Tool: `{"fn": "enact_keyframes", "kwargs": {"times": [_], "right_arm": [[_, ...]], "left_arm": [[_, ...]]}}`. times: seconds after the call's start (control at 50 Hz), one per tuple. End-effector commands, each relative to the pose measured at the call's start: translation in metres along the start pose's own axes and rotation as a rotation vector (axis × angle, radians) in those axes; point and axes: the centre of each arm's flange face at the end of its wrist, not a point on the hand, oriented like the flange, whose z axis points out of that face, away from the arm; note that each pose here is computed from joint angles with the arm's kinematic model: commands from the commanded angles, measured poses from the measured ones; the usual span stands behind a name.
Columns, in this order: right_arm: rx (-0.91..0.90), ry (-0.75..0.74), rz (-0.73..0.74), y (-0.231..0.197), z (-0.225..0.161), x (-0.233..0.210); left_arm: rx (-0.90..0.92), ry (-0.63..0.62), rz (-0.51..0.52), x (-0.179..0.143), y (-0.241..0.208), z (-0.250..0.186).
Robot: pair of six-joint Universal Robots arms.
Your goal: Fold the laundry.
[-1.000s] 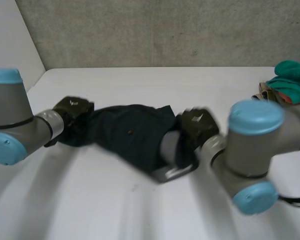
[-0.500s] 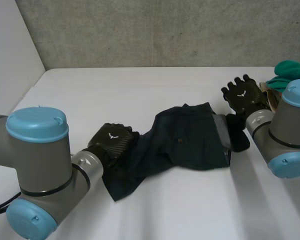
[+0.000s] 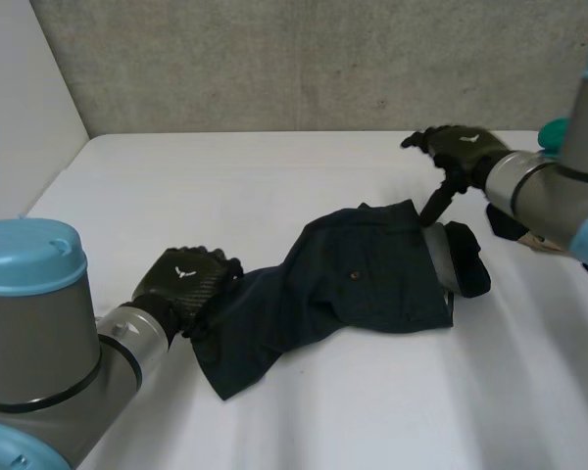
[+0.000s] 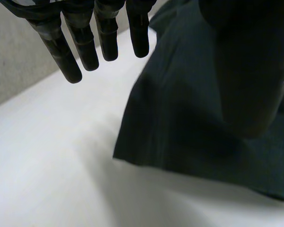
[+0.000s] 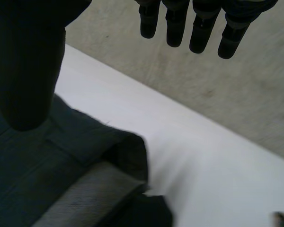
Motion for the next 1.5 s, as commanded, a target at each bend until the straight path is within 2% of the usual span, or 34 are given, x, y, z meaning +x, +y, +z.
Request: {"fn": "enact_keyframes", "kwargs": {"times": [0.02,0.16,0.3,0.38,0.48,0.64,0.74,0.8,0.9,0.98,1.04,1.12,1.16,1.2,1.22,1.28,1.32,1.4,1.5], "right_arm": [[-0.061,-0.053,0.028,0.036,0.036,-0.020],[-0.079,-0.074,0.009,0.053,0.050,-0.040],[-0.030,-0.057,-0.036,0.035,0.045,-0.040],[0.084,-0.017,-0.148,-0.017,0.015,-0.036],[0.264,0.050,-0.333,-0.090,-0.050,-0.035],[0.422,0.119,-0.425,-0.149,-0.125,-0.032],[0.433,0.146,-0.429,-0.160,-0.150,-0.026],[0.391,0.122,-0.422,-0.152,-0.145,-0.026],[0.261,0.071,-0.394,-0.117,-0.109,-0.025],[0.213,0.047,-0.374,-0.098,-0.085,-0.026],[0.227,0.056,-0.362,-0.091,-0.067,-0.023],[0.393,0.135,-0.321,-0.103,-0.039,-0.014],[0.558,0.219,-0.283,-0.122,-0.031,-0.005],[0.697,0.274,-0.264,-0.139,-0.029,0.001],[0.819,0.314,-0.254,-0.154,-0.030,0.005],[1.011,0.357,-0.248,-0.176,-0.036,0.007],[1.065,0.363,-0.249,-0.183,-0.040,0.004],[1.079,0.337,-0.251,-0.186,-0.045,-0.004],[0.940,0.287,-0.244,-0.157,-0.033,-0.012]], "left_arm": [[-0.088,-0.009,-0.050,-0.008,0.022,0.027],[-0.106,-0.007,-0.053,-0.008,0.028,0.044],[0.006,-0.033,-0.048,-0.016,-0.006,0.049],[0.155,-0.071,-0.035,-0.028,-0.053,0.031],[0.410,-0.145,-0.022,-0.049,-0.126,-0.014],[0.694,-0.278,-0.010,-0.085,-0.199,-0.084],[0.724,-0.265,0.002,-0.085,-0.209,-0.095],[0.720,-0.238,0.009,-0.083,-0.209,-0.090],[0.589,-0.206,-0.005,-0.083,-0.183,-0.040],[0.497,-0.184,-0.011,-0.081,-0.160,0.001],[0.495,-0.186,-0.006,-0.083,-0.155,0.027],[0.619,-0.238,0.057,-0.094,-0.175,0.059],[0.768,-0.296,0.107,-0.103,-0.202,0.063],[0.881,-0.333,0.129,-0.108,-0.221,0.062],[1.005,-0.374,0.145,-0.113,-0.241,0.055],[1.225,-0.459,0.148,-0.125,-0.271,0.037],[1.295,-0.494,0.151,-0.131,-0.279,0.031],[1.297,-0.512,0.139,-0.133,-0.277,0.031],[1.107,-0.461,0.120,-0.127,-0.238,0.055]]}}
